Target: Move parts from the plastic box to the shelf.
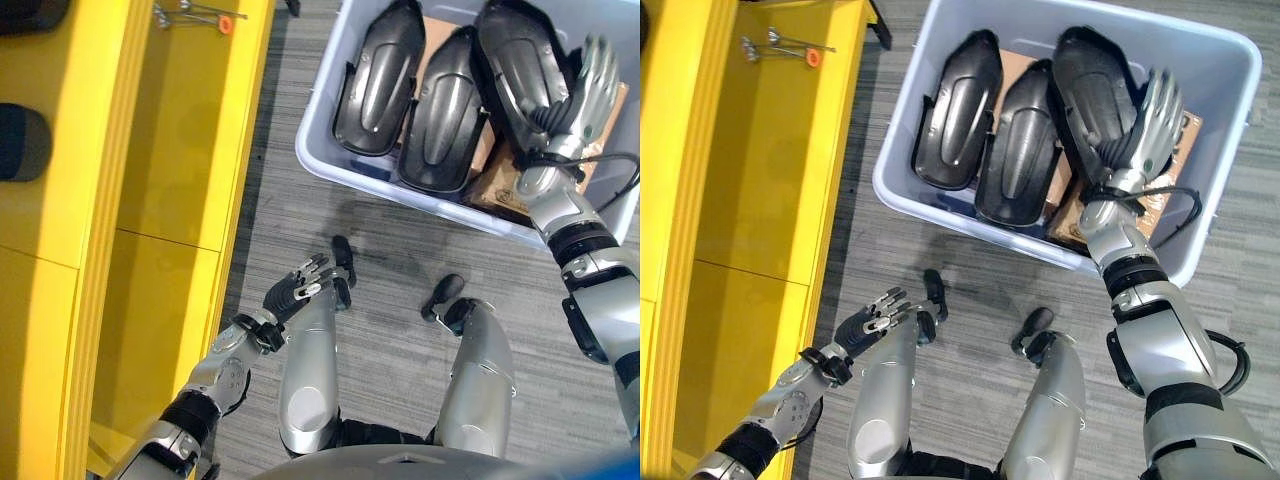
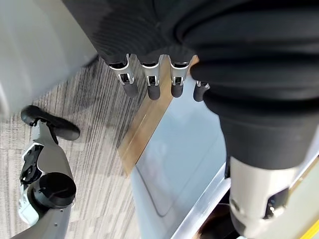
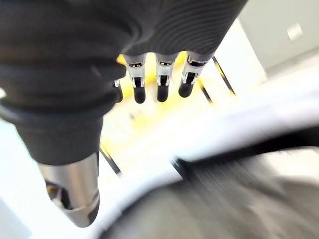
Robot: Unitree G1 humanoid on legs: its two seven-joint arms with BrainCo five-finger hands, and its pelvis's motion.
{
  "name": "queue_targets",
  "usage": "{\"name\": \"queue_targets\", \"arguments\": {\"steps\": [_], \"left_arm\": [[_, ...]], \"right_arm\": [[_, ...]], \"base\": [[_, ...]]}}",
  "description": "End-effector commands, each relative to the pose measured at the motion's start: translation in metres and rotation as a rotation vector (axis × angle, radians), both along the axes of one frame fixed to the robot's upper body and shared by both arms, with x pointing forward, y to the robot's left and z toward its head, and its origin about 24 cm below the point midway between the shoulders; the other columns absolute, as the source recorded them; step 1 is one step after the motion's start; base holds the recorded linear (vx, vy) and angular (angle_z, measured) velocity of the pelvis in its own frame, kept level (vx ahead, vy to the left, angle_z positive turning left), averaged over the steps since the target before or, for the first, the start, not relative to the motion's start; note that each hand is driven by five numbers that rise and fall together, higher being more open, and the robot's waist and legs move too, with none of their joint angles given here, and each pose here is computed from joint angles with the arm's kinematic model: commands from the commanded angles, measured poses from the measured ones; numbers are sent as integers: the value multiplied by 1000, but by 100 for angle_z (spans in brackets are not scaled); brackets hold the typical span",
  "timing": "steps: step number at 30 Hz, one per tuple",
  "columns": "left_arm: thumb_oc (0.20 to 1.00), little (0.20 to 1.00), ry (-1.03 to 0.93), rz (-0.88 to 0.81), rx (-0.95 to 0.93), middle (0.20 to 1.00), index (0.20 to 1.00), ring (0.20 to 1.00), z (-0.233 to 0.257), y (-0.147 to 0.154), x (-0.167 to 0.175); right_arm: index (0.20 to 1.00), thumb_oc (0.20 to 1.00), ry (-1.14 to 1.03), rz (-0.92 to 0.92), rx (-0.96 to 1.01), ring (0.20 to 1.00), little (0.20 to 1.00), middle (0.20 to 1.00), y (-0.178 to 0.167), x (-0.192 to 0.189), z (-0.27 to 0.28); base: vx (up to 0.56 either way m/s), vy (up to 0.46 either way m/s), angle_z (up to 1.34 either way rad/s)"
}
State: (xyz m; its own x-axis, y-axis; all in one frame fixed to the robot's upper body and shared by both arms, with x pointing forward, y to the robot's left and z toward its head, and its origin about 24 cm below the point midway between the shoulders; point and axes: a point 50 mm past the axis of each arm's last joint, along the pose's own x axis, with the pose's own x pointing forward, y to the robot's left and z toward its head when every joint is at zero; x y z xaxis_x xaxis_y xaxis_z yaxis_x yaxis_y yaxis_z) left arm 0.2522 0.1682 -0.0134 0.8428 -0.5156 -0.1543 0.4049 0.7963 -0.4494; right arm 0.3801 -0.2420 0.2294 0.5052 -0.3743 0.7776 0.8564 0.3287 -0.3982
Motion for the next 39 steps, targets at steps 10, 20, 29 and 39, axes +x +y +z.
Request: {"name": "queue_targets", "arguments": {"steps": [10, 20, 29, 39], "left_arm": [[1000, 1000, -1, -7, -37, 1000, 1000, 1000, -1, -3, -8], [1000, 1000, 38, -41, -4, 1000, 1000, 1000, -4, 7, -11], [1000, 1000, 69, -79, 24, 1000, 1000, 1000, -6, 11, -16], [1000, 1000, 75, -97, 41, 1000, 1000, 1000, -6, 8, -14]], "right_arm": [[1000, 1000, -117, 24, -49, 1000, 1000, 1000, -12, -15, 15], [1000, 1000, 167, -64, 151, 1000, 1000, 1000, -54, -3, 9], [1000, 1000, 240, -143, 125, 1000, 1000, 1000, -66, 0, 32], [1000, 1000, 282, -168, 151, 1000, 1000, 1000, -70, 1, 31]], "base": [[6, -8, -2], [55, -57, 0], [83, -68, 4], [42, -48, 2]]}}
